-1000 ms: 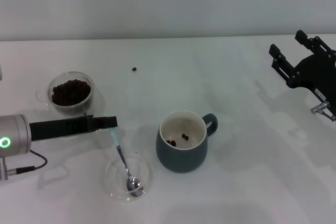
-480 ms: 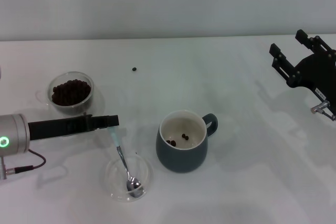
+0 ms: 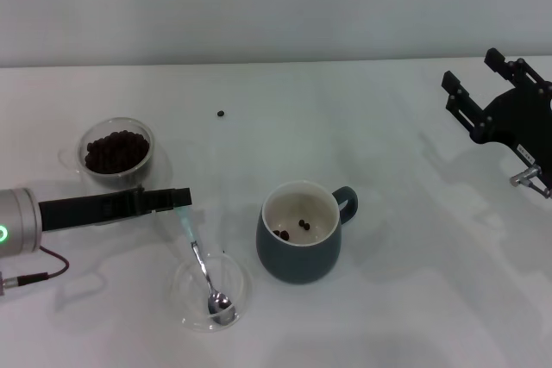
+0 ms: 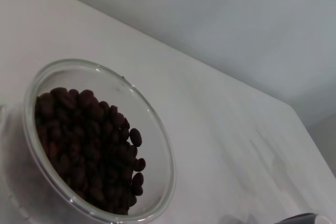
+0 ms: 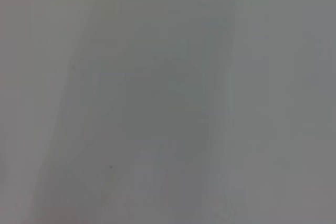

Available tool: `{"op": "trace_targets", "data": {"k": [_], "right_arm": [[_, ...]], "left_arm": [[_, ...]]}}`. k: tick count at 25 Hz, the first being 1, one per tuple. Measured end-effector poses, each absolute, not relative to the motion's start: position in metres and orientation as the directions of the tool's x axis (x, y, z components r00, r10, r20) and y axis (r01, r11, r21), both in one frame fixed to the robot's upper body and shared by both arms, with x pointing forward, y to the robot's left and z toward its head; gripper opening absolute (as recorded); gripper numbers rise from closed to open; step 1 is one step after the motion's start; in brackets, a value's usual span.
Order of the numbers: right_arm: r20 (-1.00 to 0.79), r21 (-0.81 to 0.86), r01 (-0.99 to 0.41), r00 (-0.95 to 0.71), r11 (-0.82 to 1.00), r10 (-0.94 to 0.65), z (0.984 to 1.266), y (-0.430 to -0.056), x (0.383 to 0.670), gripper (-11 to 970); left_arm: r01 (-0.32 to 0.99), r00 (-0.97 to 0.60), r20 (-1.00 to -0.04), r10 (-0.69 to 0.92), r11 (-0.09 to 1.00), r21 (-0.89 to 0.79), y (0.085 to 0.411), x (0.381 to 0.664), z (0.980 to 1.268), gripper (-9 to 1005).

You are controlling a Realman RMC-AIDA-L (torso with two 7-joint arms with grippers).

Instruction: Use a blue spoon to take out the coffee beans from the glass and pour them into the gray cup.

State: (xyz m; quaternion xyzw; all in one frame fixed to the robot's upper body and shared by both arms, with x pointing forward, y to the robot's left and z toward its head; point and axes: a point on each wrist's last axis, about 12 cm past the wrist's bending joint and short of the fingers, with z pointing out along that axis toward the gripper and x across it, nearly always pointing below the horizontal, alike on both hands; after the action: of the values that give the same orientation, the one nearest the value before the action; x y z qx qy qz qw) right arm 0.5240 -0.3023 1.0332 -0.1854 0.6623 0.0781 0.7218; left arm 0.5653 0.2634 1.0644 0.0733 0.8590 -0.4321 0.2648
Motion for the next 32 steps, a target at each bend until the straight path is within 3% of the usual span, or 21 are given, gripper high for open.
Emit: {"op": "trace_targets", "data": {"k": [7, 13, 20, 27, 32], "right_arm": [[-0.985, -0.164, -0.360, 0.108, 0.919, -0.134, 1.032, -0.302, 0.523, 678], [-0.985, -0.163, -0.359, 0.106, 0.919, -0.134, 1.031, -0.304, 0.520, 678], [-0.984, -0.166, -0.361, 0.115, 0.918, -0.133, 1.033, -0.303, 0.520, 678], [-0.979, -0.165, -0.351, 0.168, 0.922, -0.111, 1.039, -0.308, 0.516, 677], [-0.974, -0.171, -0.330, 0.198, 0.928, -0.109, 1.041, -0.315, 0.508, 677]], "left_arm": [[0.339, -0.852, -0.508, -0.128, 0.605, -0.720, 0.269, 0.563, 1.066, 443], [0.335, -0.844, -0.513, -0.158, 0.591, -0.734, 0.278, 0.556, 1.066, 443], [0.422, -0.714, -0.655, -0.249, 0.593, -0.685, 0.303, 0.549, 1.080, 442], [0.576, -0.545, -0.801, -0.247, 0.584, -0.572, 0.290, 0.547, 1.085, 443], [0.613, -0.415, -0.859, -0.300, 0.605, -0.508, 0.295, 0.546, 1.090, 442]]}}
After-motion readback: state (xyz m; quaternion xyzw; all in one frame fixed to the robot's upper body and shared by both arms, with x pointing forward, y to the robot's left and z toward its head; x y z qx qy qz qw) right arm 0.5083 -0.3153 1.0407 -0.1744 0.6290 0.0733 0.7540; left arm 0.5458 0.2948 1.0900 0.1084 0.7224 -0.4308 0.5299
